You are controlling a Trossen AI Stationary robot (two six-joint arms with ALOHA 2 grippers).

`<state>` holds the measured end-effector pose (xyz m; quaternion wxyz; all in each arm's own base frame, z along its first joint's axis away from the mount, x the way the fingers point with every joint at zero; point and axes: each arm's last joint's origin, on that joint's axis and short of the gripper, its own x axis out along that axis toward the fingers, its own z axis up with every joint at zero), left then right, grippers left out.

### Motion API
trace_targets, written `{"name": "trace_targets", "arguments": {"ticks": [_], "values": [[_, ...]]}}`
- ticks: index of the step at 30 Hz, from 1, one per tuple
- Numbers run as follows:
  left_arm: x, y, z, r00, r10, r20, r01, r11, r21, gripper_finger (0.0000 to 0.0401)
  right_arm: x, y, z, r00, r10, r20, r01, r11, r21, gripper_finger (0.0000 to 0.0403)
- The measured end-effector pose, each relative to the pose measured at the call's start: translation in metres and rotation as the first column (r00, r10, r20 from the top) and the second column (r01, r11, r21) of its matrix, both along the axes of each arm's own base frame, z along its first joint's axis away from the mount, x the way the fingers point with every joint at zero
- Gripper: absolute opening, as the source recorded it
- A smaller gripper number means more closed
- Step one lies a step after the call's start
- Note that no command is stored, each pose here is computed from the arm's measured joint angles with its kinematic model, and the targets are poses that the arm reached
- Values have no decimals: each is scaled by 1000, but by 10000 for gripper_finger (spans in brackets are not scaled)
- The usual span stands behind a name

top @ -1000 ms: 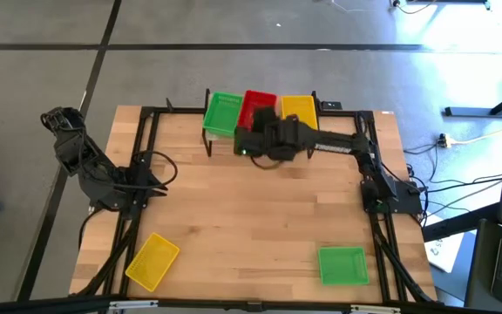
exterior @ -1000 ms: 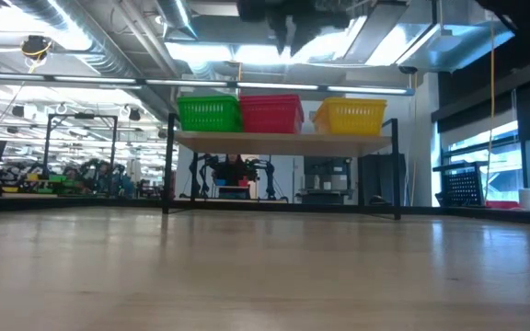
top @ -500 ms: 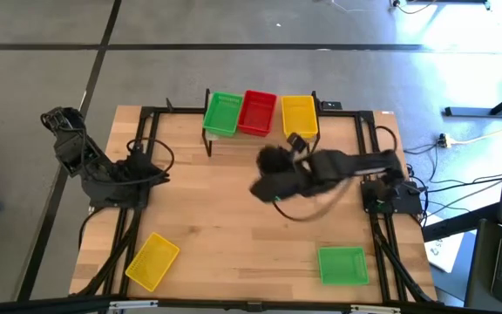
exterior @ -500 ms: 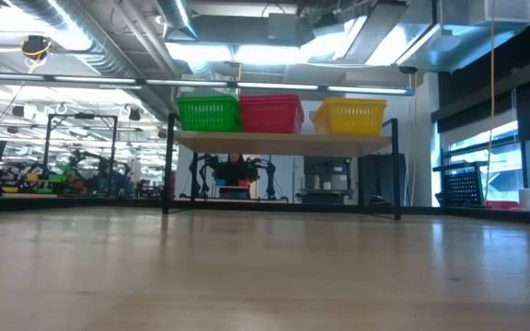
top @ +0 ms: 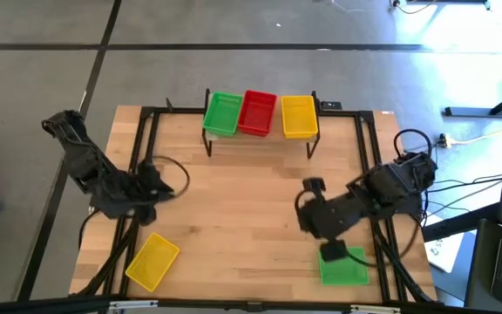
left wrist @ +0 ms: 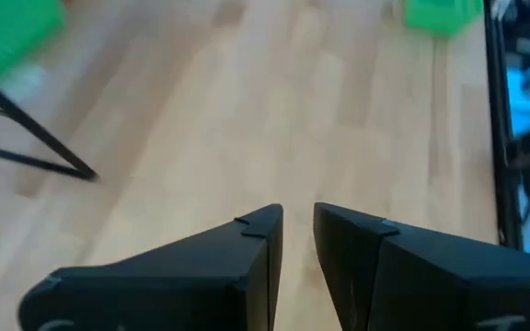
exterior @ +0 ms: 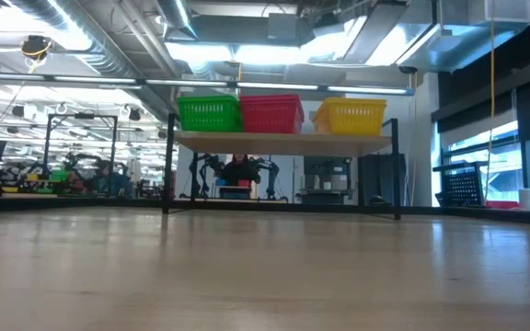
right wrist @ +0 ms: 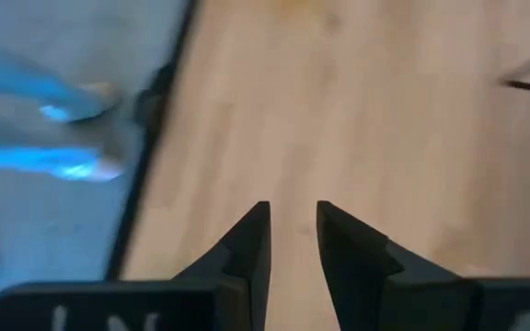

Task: Stack baskets on shelf by color
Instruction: Stack the green bin on top of the green bins on the shelf

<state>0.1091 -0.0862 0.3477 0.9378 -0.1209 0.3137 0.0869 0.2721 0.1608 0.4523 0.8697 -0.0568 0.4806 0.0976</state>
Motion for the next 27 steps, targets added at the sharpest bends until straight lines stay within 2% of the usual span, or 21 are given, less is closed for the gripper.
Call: {"name": "trace_targets", "arguments": {"ticks": [3,7,10,14,17,20,23,27], "values": [[10,-14,-8,995,-43,-85,41,999,-33,57,-9,13,0,995,97,-33,-95,994,47,91],[23,-33,-21,977,-104,-185,90,992,-84,57,-19,29,-2,987,148,-60,-143,986,88,91],[29,-47,-28,966,-137,-220,121,989,-86,57,-26,43,-11,985,130,-111,-118,987,111,91],[30,-64,-32,960,-192,-205,174,980,-100,57,-33,61,-31,976,54,-210,-30,993,114,91],[27,-73,-32,956,-226,-187,207,971,-116,57,-37,72,-53,957,6,-292,16,997,74,90],[25,-76,-31,957,-238,-169,220,968,-119,57,-42,81,-83,927,-51,-372,50,999,-11,91],[25,-77,-31,958,-239,-158,221,967,-126,57,-47,85,-116,901,-100,-423,50,990,-129,90],[25,-77,-30,959,-240,-153,221,967,-130,57,-51,84,-160,857,-139,-497,28,974,-224,90]]}}
